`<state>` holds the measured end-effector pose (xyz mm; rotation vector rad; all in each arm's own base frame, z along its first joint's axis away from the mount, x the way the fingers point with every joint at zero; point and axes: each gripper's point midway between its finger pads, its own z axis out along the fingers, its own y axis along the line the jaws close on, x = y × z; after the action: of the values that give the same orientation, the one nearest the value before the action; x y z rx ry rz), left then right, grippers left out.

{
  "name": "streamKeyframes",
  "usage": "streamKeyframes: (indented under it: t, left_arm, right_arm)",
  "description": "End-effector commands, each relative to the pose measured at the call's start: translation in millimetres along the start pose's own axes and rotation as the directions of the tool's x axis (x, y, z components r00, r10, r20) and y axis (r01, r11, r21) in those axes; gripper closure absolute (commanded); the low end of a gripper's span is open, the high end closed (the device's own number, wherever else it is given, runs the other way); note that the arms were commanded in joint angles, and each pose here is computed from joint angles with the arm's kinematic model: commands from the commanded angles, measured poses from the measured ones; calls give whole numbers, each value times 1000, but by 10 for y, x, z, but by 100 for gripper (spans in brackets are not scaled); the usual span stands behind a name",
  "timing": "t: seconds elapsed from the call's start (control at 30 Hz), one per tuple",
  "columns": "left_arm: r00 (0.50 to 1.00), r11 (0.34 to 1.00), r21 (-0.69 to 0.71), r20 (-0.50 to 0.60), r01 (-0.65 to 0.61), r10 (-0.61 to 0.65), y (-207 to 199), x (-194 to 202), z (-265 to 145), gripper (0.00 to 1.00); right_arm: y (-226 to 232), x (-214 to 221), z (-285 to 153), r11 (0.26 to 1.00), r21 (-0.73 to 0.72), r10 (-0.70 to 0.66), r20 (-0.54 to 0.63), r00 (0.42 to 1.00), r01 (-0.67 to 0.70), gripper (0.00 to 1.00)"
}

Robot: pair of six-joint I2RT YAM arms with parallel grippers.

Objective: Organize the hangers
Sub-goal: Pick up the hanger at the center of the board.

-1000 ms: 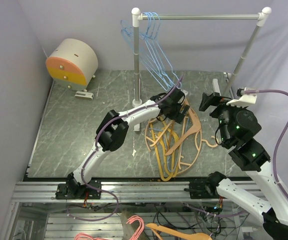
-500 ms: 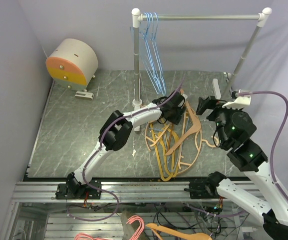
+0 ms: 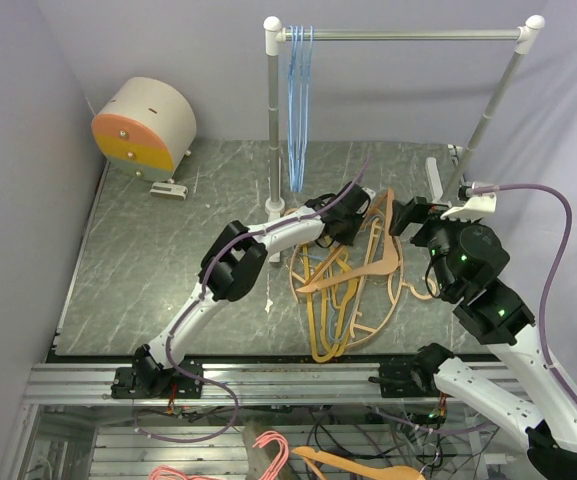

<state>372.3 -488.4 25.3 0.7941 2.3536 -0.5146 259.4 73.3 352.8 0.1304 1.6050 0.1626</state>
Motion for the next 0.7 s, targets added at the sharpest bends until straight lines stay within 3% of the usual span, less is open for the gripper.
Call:
streamKeyframes:
  t: [0.0,0.4,0.53,0.67]
  left_arm:
    - [995,999,26,91,-29,27,-137,-353,-398,93]
    - [980,995,52,186,-83,71,-267,-583,-1013,93]
    - [979,994,38,182,-100,91,-279,-558,-1026,88]
    - [983,994,42,162,-100,92,-274,-472,-954,93]
  right_arm:
    - [15,97,-7,1000,-13,-7,-32,999,7,2]
    - [-4,34,-106,999,-26,32,-26,999,-33,2]
    - [-14,13,-136,999,-28,44,-22,999,-45,2]
    - [-10,-1,-152,998,-33,50,-23,998,-51,3]
